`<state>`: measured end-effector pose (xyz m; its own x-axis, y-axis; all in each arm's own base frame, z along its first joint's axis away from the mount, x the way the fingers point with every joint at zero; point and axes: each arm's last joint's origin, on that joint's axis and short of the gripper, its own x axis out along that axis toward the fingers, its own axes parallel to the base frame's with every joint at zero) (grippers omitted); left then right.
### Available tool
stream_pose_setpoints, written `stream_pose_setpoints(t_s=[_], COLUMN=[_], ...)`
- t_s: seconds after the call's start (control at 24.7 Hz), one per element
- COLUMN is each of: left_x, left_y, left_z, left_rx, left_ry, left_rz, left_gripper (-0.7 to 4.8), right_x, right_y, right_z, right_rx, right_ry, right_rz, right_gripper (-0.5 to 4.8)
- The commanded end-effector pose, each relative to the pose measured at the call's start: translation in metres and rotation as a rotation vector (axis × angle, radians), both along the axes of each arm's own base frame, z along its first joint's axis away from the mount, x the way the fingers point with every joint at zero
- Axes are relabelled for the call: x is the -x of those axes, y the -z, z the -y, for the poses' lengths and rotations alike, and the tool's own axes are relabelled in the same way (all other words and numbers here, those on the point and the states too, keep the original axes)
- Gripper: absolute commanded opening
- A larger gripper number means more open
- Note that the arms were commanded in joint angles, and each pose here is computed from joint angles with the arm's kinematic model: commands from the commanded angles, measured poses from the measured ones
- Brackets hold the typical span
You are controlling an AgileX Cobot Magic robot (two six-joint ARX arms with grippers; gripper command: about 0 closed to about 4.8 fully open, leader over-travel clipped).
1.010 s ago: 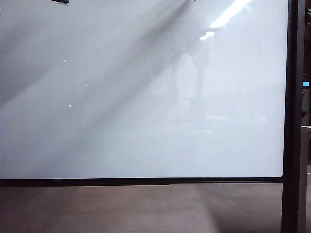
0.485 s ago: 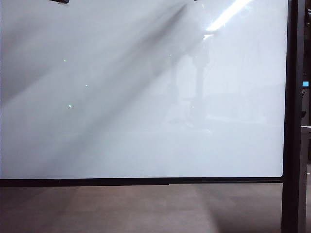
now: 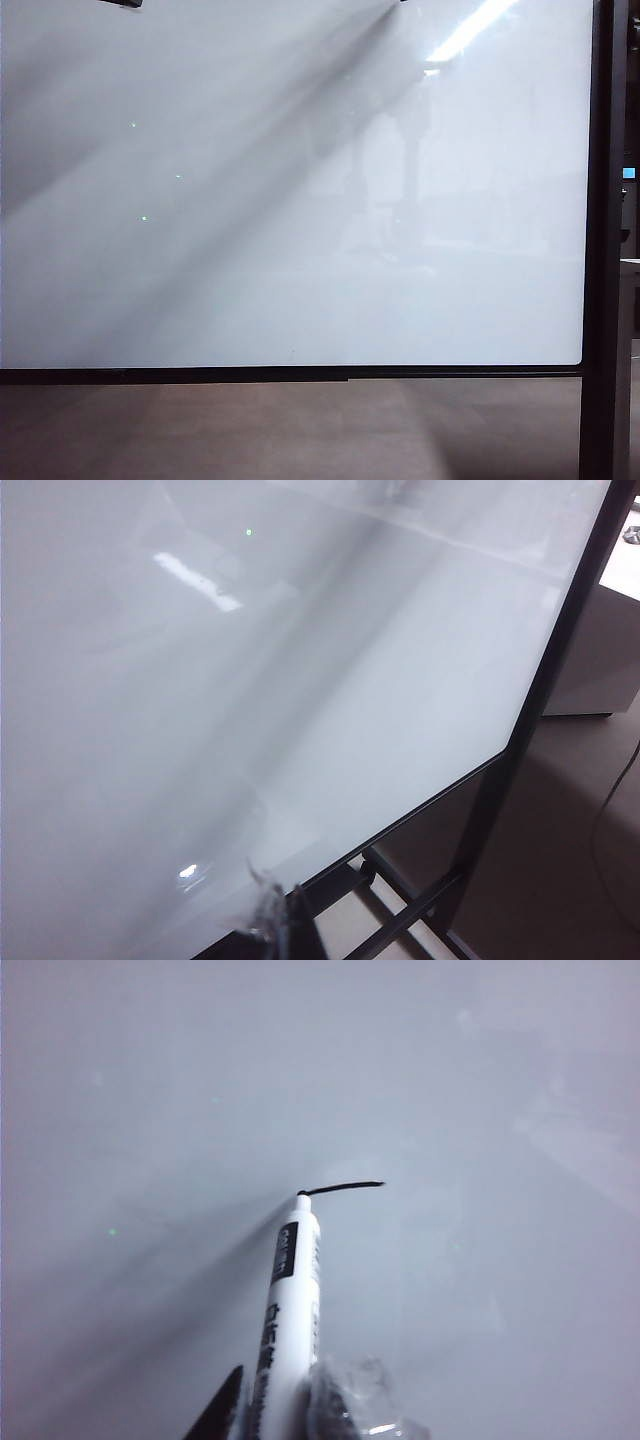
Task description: Reach to the right to find the marker pen, pick it up, and write the number 2 on the whiteboard.
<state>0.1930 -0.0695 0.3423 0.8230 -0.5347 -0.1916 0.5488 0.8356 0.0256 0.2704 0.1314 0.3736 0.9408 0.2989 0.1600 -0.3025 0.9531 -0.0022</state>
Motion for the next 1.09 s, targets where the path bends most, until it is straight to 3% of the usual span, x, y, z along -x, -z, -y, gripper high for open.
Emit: stream_pose_setpoints(t_s=[0.04,1.09], left_x=[0.001,0.001], left_y=[-0.0039,-0.0039], left_z=[-0.0001,-0.0001], left_rx=[0.004,0.003], left_ry=[0.006,0.006], left_rz=[0.019,0.019], left_gripper=[-0.05,-0.05], right_x=[0.0001,0.0001], right_y=[-0.0027,-0.003], right_z=[-0.0002,0.0003], right_rx=[-0.006,-0.009], right_ry=[0.004,0.018], right_rz=[0.024,0.024], right_gripper=[-0.01,-0.01])
